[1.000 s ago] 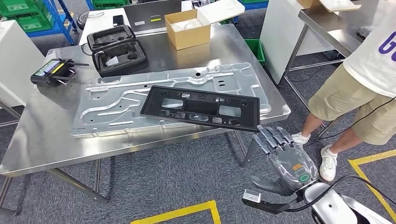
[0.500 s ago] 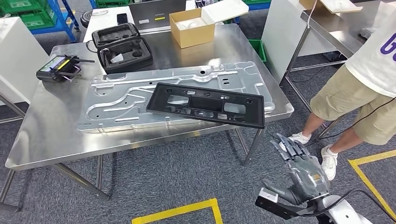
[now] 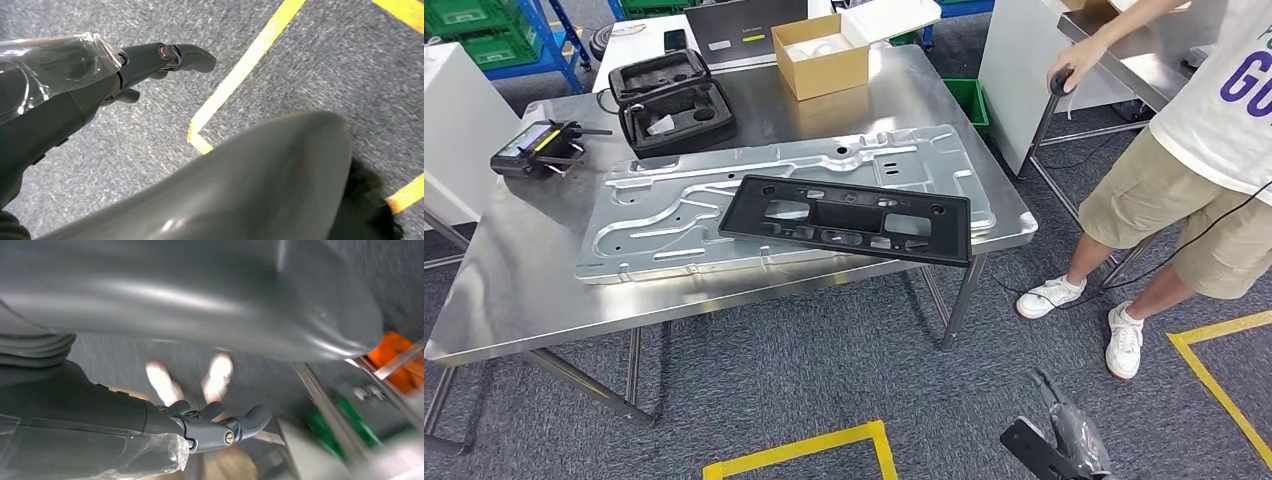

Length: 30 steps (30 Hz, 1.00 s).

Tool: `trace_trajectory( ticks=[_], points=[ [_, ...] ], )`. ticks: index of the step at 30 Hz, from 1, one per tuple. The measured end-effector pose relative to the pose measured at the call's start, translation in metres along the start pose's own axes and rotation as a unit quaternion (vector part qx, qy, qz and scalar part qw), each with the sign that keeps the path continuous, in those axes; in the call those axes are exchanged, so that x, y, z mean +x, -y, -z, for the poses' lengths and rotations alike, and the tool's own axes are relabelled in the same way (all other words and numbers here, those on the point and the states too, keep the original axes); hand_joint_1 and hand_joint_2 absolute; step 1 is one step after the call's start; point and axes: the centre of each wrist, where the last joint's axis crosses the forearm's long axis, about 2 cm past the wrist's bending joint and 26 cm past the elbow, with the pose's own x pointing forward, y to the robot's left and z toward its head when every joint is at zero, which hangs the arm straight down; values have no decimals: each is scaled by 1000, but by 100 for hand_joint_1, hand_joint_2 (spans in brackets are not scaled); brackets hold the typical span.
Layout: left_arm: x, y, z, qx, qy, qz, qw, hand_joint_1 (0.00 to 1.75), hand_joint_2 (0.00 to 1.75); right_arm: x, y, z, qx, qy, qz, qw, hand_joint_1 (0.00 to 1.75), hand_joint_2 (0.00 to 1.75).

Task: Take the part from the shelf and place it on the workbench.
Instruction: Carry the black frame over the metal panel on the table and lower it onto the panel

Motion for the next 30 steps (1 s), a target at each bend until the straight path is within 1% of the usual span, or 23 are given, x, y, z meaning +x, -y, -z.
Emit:
trace_trajectory(
  ticks=[2,5,8,10,13,17,19,20,25,30],
  points=[
    [1,-1,0,1,0,0,1000,0,0,-15,-17,-1,12,-21,8,1000,0,0],
    [0,0,0,0,-1,-1,1000,0,0,-32,-36,-4,29,-55,-1,998,0,0],
    [0,0,0,0,-2,-1,1000,0,0,-50,-52,-8,67,-110,14,992,0,0],
    [0,0,0,-2,-4,1,1000,0,0,-60,-68,-11,113,-156,42,980,0,0],
    [0,1,0,-6,-5,6,1000,0,0,-71,-93,-20,186,-233,76,951,0,0],
    [2,1,0,-9,-3,15,1000,0,0,-68,-120,-33,253,-337,86,903,0,0],
    [3,1,0,-11,-3,18,1000,0,0,-66,-134,-43,277,-379,85,879,0,0],
    [3,1,0,-11,-4,19,1000,0,0,-63,-140,-47,287,-389,87,871,0,0],
    [4,2,0,-13,-4,24,1000,0,0,-54,-159,-60,307,-415,85,852,0,0],
    [7,1,1,-12,0,29,1000,0,0,-50,-168,-67,317,-423,84,845,0,0]
  ],
)
